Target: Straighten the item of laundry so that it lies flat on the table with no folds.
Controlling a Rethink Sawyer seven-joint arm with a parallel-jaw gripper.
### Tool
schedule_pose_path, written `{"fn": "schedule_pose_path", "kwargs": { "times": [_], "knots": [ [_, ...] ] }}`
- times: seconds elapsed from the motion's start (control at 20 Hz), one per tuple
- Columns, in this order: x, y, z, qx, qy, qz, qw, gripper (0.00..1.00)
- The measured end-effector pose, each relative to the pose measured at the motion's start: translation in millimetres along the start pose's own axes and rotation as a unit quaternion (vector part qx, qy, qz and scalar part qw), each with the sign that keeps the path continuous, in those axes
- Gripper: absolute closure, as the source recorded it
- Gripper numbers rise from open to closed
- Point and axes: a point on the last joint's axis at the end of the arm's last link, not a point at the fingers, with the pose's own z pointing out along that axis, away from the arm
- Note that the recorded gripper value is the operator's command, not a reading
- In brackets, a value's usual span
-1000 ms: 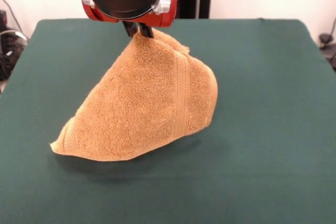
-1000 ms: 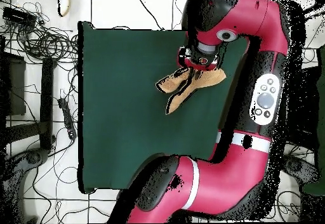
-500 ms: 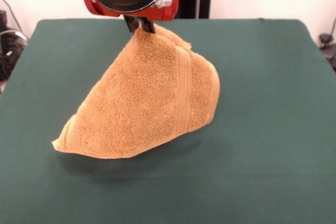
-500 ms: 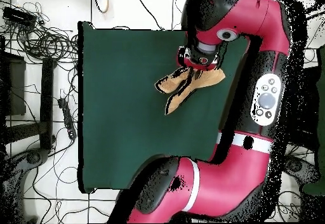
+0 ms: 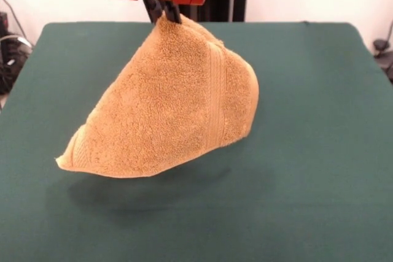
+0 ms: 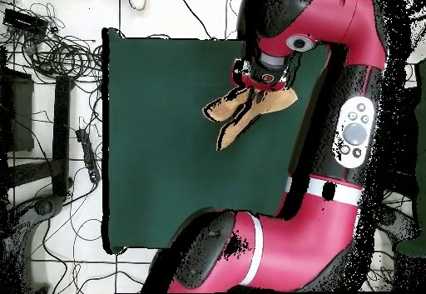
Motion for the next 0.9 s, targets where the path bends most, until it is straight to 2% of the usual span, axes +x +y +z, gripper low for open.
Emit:
{"fn": "schedule_pose_path", "kwargs": {
  "times": [0.3, 0.35, 0.9],
  "knots": [
    [0.0, 0.0, 0.1, 0.0, 0.0, 0.0, 1.0, 1.0],
    [0.0, 0.0, 0.1, 0.0, 0.0, 0.0, 1.0, 0.0],
    [4.5, 0.7, -7.1, -0.004, -0.002, -0.002, 1.0, 0.0]
  ]
}}
